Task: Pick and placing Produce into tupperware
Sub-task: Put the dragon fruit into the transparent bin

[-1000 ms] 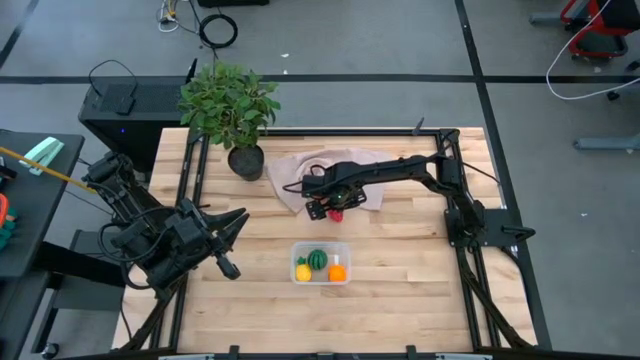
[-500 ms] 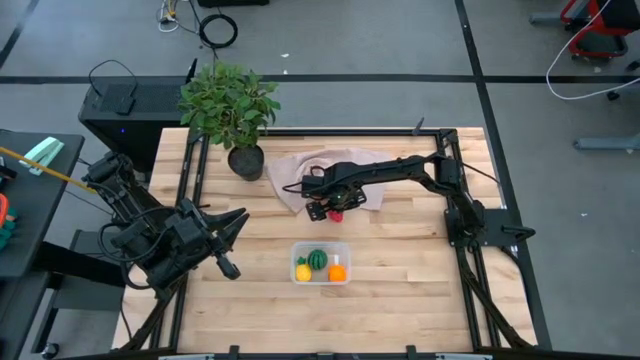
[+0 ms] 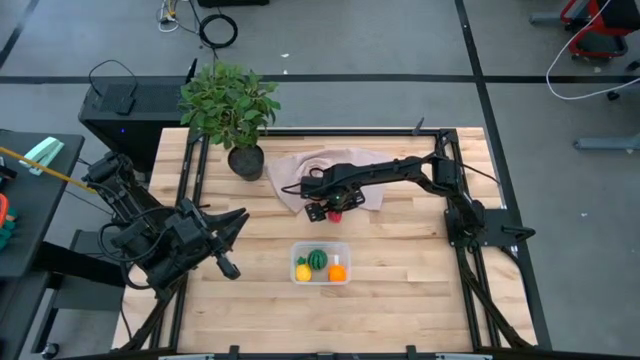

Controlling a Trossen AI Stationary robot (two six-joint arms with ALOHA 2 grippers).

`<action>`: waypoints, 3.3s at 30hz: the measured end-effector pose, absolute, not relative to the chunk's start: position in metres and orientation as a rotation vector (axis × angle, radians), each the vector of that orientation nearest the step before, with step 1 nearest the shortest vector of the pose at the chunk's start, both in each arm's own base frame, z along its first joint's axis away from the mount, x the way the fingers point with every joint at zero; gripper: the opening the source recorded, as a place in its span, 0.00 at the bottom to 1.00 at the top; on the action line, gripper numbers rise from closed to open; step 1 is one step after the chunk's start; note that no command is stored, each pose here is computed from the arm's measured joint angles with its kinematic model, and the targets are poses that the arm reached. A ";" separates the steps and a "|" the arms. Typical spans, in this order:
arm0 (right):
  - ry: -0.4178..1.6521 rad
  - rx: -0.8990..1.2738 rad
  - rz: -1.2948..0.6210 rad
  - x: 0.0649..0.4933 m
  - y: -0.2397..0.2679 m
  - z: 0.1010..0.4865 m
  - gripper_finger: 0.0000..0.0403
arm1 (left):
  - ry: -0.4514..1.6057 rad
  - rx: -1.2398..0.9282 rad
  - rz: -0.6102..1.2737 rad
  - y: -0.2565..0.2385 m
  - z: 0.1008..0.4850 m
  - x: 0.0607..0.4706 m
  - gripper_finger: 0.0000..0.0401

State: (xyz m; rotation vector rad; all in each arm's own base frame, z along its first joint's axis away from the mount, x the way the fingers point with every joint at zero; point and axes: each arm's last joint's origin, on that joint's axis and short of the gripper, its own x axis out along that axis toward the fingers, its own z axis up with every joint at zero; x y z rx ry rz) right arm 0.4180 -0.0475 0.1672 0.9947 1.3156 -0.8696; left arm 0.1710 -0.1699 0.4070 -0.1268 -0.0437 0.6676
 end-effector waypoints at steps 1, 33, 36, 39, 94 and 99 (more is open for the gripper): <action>1.315 0.993 -0.870 0.418 -0.047 0.167 0.83 | -0.044 -0.127 0.668 -0.170 0.407 0.171 0.16; 1.268 0.959 -0.774 0.414 -0.038 0.210 0.55 | -0.044 -0.127 0.668 -0.170 0.407 0.171 0.14; 1.219 0.946 -0.737 0.408 -0.029 0.233 0.56 | -0.044 -0.128 0.668 -0.170 0.407 0.171 0.16; 1.169 0.915 -0.707 0.400 -0.015 0.255 0.55 | -0.044 -0.128 0.668 -0.170 0.407 0.171 0.16; 1.416 0.408 -0.008 0.411 0.107 0.307 0.56 | -0.045 -0.130 0.669 -0.170 0.407 0.171 0.15; 1.458 0.337 -0.043 0.424 0.105 0.288 0.56 | -0.045 -0.129 0.667 -0.170 0.407 0.171 0.14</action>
